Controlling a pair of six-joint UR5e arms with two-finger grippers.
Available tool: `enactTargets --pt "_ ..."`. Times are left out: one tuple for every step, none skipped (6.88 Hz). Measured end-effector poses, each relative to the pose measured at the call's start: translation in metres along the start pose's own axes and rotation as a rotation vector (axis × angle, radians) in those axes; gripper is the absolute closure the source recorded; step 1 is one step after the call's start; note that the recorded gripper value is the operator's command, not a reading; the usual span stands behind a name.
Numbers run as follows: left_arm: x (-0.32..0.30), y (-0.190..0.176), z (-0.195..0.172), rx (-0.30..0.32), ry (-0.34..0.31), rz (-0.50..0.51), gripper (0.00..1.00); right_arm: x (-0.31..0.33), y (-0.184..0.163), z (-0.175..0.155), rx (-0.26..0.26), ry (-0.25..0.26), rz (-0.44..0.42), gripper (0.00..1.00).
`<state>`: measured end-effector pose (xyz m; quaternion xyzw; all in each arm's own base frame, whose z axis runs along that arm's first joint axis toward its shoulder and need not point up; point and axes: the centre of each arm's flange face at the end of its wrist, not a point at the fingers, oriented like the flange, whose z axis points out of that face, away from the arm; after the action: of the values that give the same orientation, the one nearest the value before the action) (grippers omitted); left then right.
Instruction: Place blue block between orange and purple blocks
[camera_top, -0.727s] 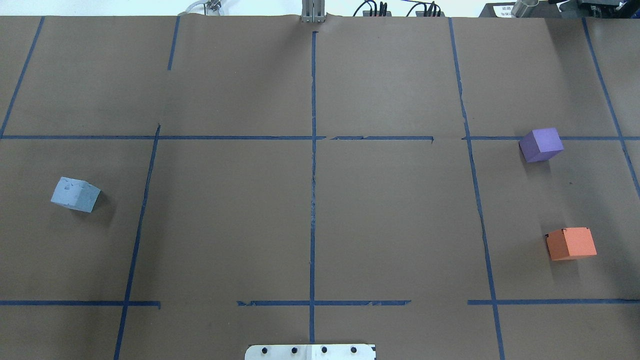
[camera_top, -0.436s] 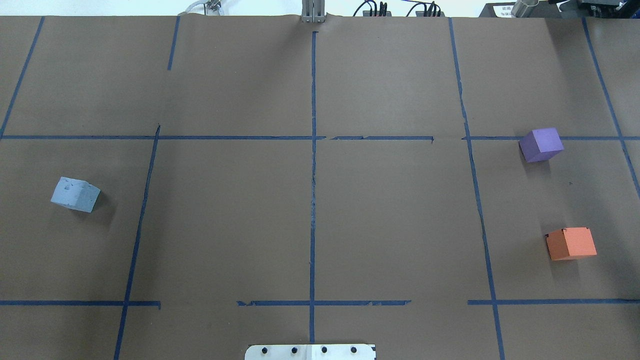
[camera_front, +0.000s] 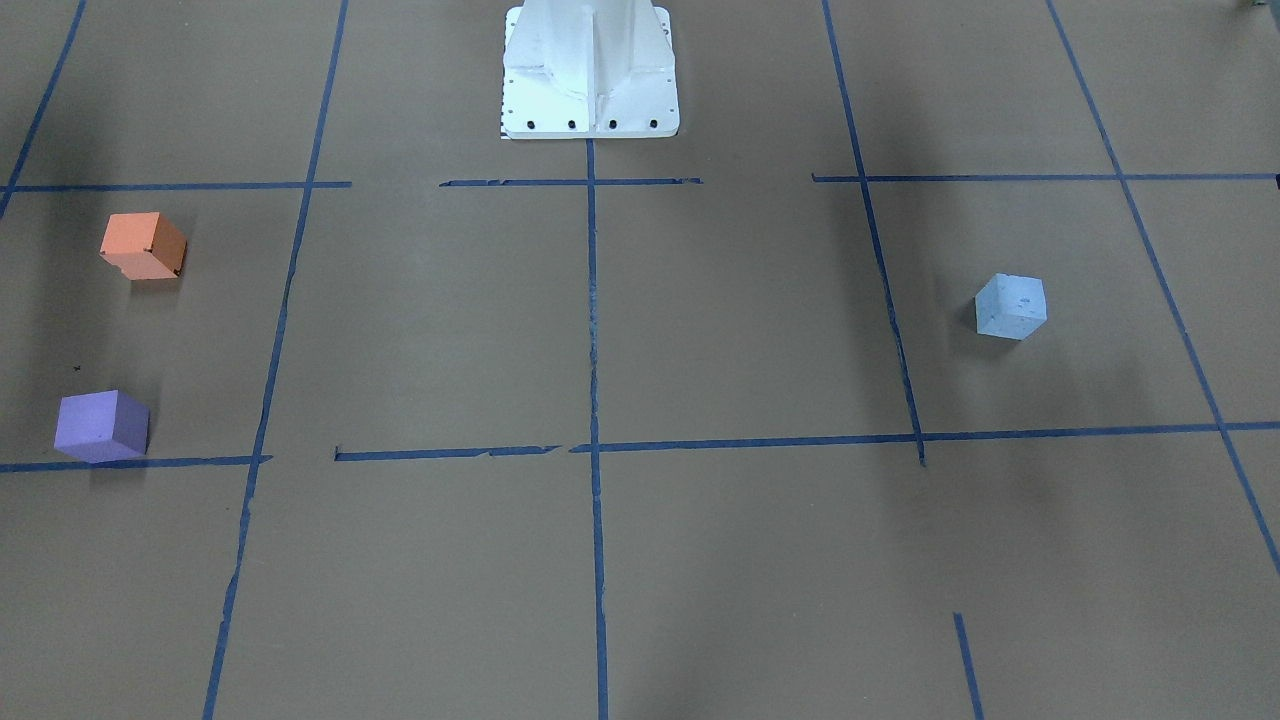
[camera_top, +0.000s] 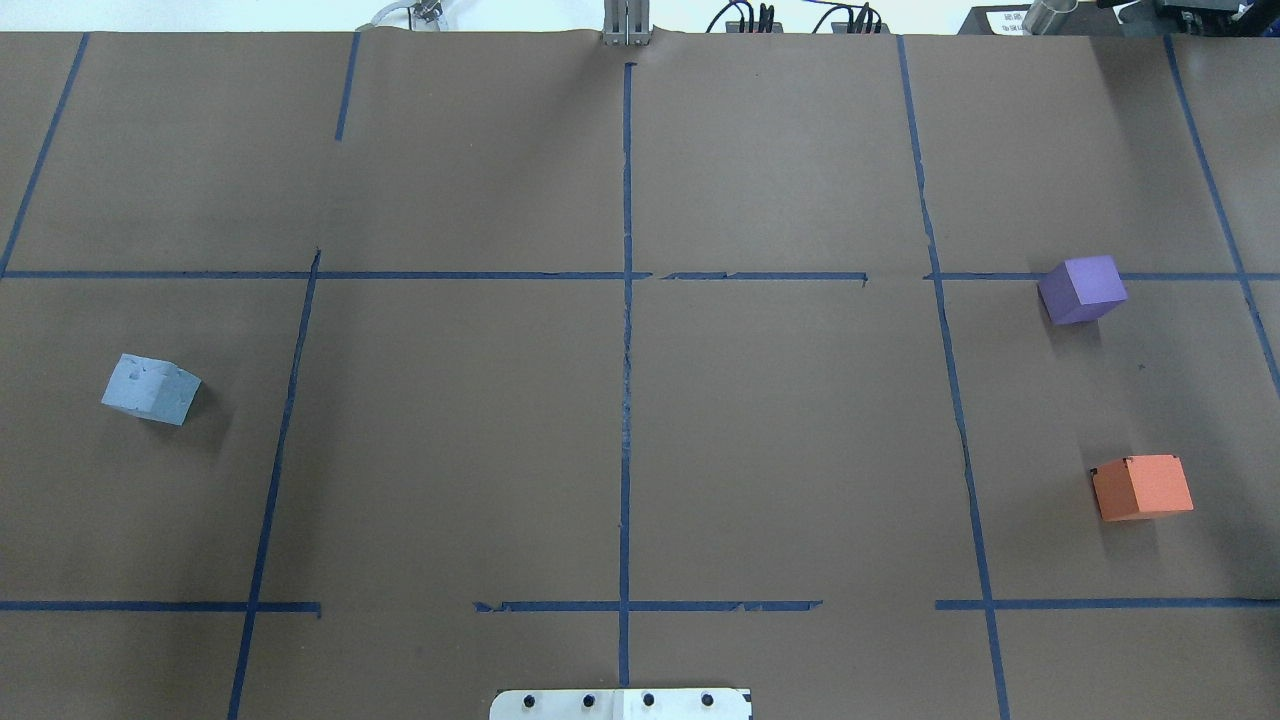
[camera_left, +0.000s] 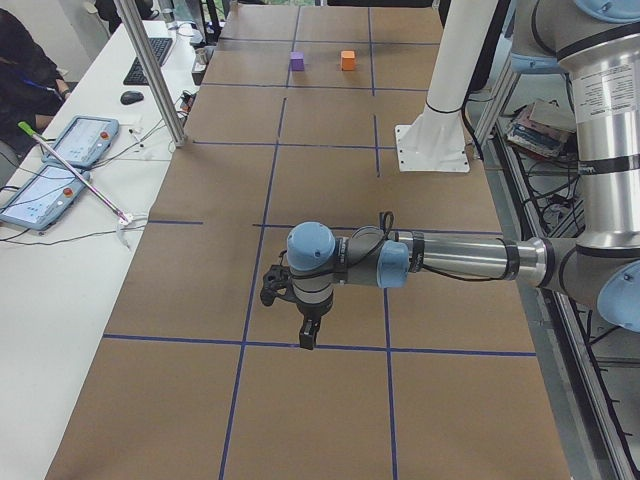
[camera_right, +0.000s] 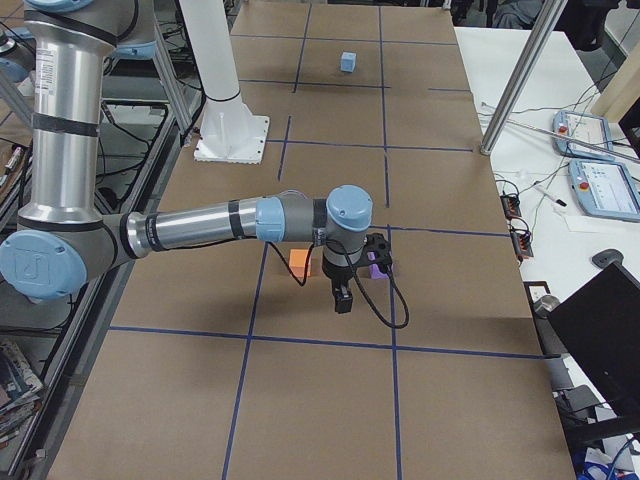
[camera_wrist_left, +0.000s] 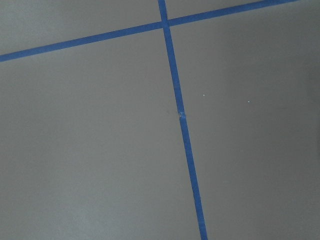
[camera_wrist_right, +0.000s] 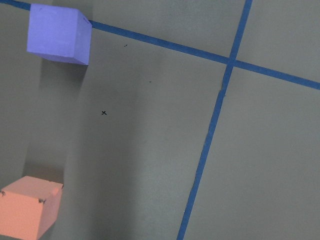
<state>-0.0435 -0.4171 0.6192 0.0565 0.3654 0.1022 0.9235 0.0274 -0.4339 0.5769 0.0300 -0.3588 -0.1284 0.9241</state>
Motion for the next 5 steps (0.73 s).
enactTargets --pt "0.006 -0.027 -0.009 0.054 -0.007 0.050 0.00 -0.001 -0.002 -0.001 0.004 0.001 -0.002 0.00" --pt "0.010 -0.058 -0.014 0.095 -0.008 0.067 0.00 -0.002 -0.004 -0.002 0.006 0.001 -0.003 0.00" --pt "0.023 -0.084 -0.009 0.112 0.001 0.084 0.00 -0.002 -0.004 -0.002 0.007 0.001 -0.003 0.00" --pt "0.055 -0.100 0.013 0.099 0.024 0.119 0.00 -0.002 -0.004 -0.003 0.007 0.001 -0.003 0.00" --pt "0.099 -0.109 0.045 0.067 0.055 0.104 0.00 -0.002 -0.004 -0.003 0.008 0.001 -0.003 0.00"
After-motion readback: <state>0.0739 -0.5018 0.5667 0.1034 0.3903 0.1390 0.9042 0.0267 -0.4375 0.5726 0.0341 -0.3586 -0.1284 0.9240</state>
